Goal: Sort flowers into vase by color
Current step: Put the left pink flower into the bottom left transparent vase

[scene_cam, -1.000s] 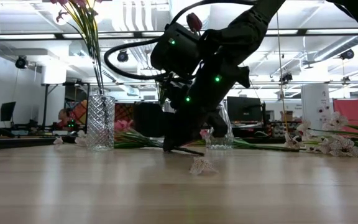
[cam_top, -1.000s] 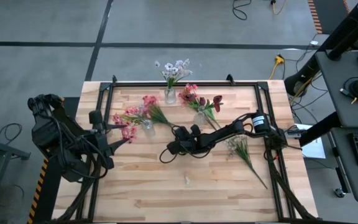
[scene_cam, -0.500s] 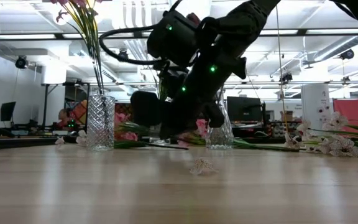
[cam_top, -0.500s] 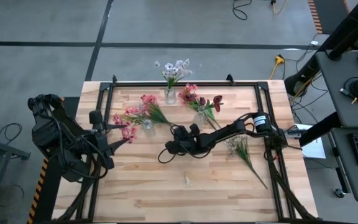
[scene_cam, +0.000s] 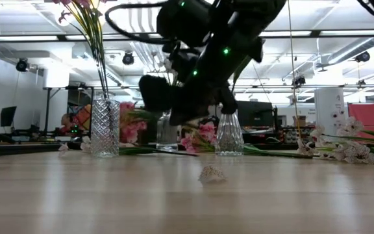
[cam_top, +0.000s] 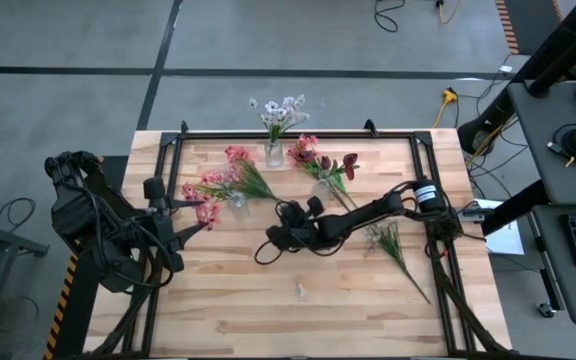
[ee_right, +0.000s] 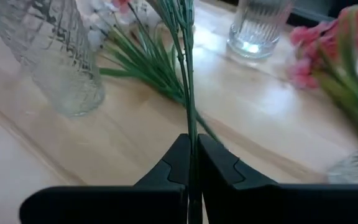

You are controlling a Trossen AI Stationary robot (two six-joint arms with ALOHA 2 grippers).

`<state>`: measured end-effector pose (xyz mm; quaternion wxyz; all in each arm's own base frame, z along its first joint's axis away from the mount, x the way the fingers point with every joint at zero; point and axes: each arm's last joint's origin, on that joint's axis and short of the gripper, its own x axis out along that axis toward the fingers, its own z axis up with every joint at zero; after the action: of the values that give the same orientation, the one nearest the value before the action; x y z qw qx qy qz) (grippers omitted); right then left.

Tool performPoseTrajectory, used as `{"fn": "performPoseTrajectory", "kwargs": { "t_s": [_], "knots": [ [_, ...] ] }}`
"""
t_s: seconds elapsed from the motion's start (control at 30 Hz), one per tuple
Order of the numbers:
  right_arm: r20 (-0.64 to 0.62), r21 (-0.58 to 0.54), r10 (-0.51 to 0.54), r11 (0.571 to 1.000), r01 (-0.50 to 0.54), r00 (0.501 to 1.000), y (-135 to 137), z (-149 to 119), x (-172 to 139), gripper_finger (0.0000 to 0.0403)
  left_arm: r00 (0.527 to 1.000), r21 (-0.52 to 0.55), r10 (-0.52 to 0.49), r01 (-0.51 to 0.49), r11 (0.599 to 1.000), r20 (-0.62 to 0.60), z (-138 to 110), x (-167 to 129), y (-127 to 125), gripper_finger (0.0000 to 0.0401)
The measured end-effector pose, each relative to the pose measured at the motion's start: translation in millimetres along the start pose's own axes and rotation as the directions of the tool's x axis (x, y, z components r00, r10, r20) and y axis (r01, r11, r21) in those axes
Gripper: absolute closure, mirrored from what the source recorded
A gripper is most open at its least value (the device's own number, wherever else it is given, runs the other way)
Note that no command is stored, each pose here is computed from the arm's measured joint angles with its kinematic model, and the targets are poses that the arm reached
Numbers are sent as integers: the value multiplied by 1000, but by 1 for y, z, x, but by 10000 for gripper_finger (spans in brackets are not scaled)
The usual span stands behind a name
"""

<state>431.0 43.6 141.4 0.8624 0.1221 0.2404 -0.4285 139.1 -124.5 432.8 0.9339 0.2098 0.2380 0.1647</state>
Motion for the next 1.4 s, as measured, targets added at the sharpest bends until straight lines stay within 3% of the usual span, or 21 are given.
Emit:
{"fn": "performPoseTrajectory", "kwargs": {
  "t_s": [0.5,0.87,1.1,1.4],
  "knots": [
    [126,-63,-2,998,10,992,-13,55,-63,390,999,5,28,-29,1000,39,5,0,0,209],
    [188,-79,40,997,-25,981,-23,87,-90,390,996,-60,21,-16,998,89,22,-13,20,209],
    [244,-110,169,983,-146,955,-35,122,-121,390,991,-58,15,-7,998,136,33,-19,29,209],
    [394,-131,353,935,-329,849,-78,182,-185,390,965,-70,180,-170,983,191,45,-24,38,209]
  ]
}}
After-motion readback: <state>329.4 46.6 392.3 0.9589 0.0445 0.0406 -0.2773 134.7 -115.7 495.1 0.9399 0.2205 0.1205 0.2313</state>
